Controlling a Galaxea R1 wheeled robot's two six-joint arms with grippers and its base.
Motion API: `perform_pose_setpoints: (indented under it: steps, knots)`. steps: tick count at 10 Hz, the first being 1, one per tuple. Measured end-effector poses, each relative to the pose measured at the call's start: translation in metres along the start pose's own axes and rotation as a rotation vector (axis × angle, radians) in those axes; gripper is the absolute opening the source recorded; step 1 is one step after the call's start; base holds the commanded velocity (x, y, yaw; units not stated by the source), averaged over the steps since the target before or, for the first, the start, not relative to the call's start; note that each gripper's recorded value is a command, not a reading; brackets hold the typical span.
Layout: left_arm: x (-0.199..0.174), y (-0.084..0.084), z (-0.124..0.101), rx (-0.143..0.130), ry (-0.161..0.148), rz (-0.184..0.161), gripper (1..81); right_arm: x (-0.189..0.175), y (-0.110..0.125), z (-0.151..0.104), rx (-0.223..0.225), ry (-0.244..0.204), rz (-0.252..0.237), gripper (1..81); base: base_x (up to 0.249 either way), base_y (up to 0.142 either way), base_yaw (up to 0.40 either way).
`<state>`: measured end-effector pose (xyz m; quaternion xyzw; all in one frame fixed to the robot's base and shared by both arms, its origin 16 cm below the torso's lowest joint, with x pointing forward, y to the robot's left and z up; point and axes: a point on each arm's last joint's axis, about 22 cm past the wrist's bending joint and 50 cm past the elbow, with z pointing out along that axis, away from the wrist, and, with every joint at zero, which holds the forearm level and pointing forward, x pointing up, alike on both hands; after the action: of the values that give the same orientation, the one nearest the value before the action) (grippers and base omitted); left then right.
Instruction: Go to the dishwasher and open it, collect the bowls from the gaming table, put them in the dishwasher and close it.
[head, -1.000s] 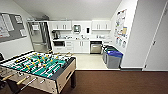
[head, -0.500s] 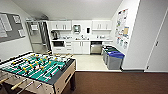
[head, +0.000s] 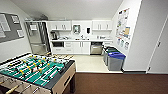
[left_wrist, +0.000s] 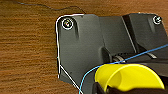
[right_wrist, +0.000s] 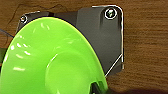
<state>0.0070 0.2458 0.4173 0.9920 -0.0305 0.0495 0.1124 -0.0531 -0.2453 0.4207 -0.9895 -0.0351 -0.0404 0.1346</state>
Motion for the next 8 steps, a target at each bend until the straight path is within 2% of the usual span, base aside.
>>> perform_pose_setpoints:
  steps: [8]
  knots:
    - [-0.0015,0.0001,-0.0001,0.0,-0.001,0.0,1.0,-0.0028,-0.0003,-0.0002,0.0,-0.004,0.001,1.0,0.124,0.0,0.0]
